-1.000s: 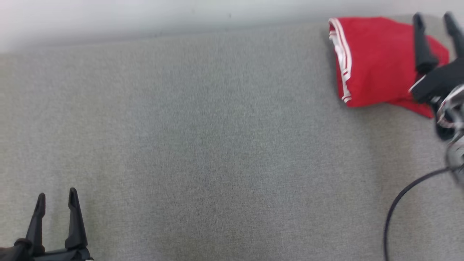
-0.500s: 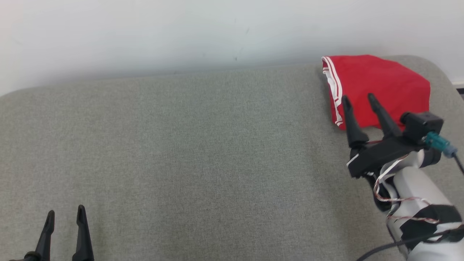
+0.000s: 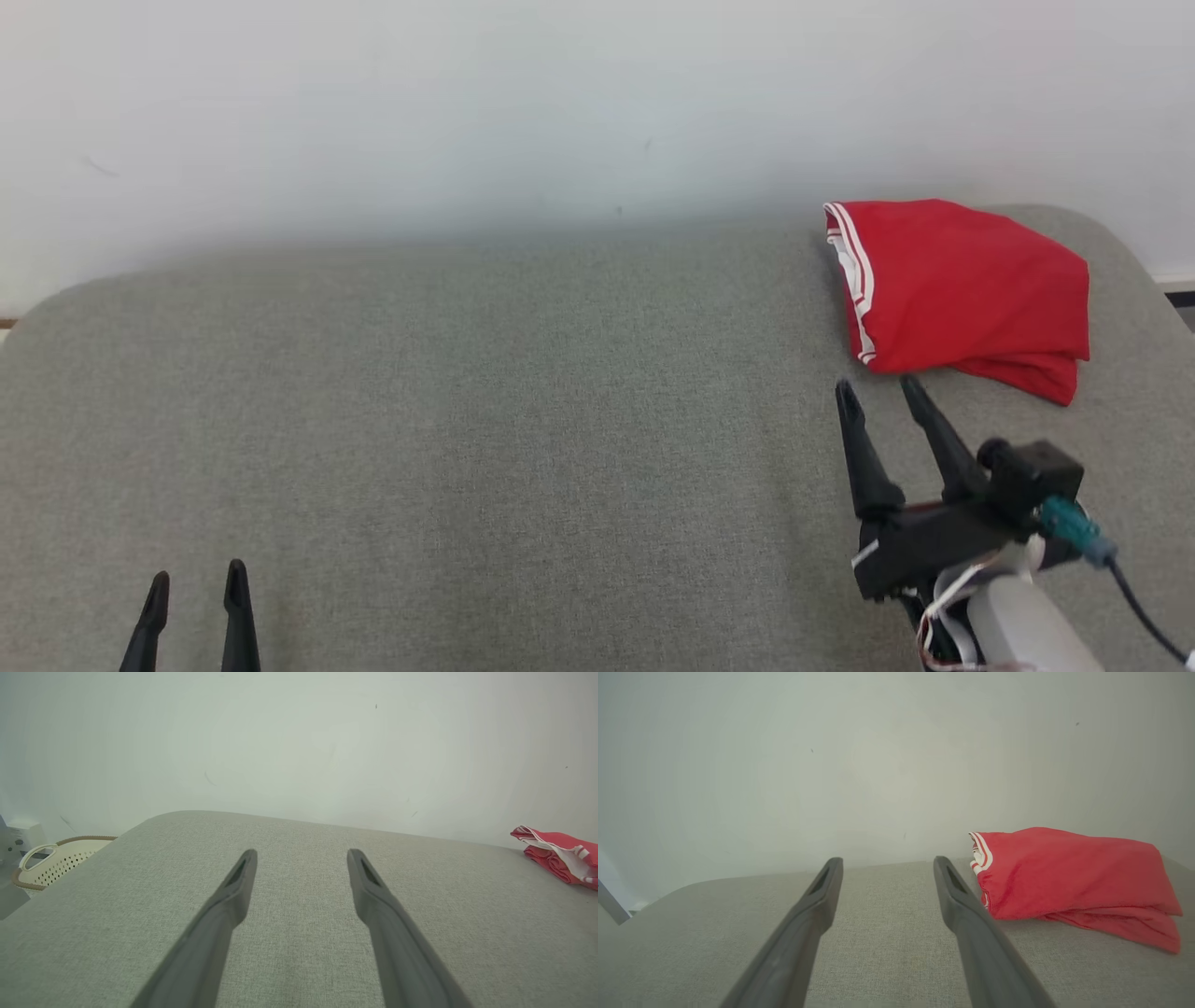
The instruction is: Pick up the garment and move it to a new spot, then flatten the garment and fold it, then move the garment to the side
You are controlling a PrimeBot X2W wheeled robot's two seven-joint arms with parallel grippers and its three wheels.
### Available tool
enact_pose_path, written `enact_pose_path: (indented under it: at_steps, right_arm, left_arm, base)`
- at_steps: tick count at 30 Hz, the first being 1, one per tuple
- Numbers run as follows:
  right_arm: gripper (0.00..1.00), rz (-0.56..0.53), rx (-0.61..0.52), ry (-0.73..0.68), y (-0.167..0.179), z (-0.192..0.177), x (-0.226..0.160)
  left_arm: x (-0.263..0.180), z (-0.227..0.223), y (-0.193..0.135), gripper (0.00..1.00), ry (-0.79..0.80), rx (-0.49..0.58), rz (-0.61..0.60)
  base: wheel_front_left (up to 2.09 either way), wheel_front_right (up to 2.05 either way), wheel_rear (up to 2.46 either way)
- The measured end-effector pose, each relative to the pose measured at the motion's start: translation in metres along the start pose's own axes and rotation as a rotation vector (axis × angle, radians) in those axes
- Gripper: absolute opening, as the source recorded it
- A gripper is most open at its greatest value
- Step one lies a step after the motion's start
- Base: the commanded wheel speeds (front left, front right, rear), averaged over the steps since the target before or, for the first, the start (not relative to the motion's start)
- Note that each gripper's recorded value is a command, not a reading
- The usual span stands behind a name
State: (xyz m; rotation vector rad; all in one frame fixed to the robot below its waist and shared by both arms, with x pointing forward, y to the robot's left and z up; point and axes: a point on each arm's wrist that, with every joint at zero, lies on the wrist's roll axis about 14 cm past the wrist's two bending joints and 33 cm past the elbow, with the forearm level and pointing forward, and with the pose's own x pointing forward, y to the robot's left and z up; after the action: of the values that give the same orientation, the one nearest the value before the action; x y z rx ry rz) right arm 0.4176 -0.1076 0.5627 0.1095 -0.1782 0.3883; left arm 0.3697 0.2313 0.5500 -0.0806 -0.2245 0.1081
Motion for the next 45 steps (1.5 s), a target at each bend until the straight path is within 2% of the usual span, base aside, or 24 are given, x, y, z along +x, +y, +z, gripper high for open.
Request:
enact_pose_path:
  at_steps: [5, 17, 28, 45]
  right_arm:
    - [1.00, 0.001, -0.017, -0.002, 0.013, -0.004, -0.016]
    - [1.00, -0.052, -0.032, 0.020, 0.020, -0.017, -0.048]
    - [1.00, -0.080, -0.047, 0.032, 0.017, -0.021, -0.059]
    - [1.00, -0.069, -0.053, 0.047, 0.021, -0.025, -0.058]
  left_arm:
    - [-0.005, 0.003, 0.001, 1.00, -0.006, 0.000, 0.008]
    - [-0.016, 0.004, -0.001, 1.00, -0.003, -0.005, 0.009]
    - [-0.019, -0.002, -0.015, 1.00, 0.017, 0.020, -0.040]
    - [-0.021, -0.005, -0.014, 1.00, 0.029, 0.047, -0.036]
  base:
    - [0.00, 0.00, 0.00]
    - [0.00, 0.00, 0.00]
    - [0.00, 0.00, 0.00]
    - [0.00, 0.00, 0.00]
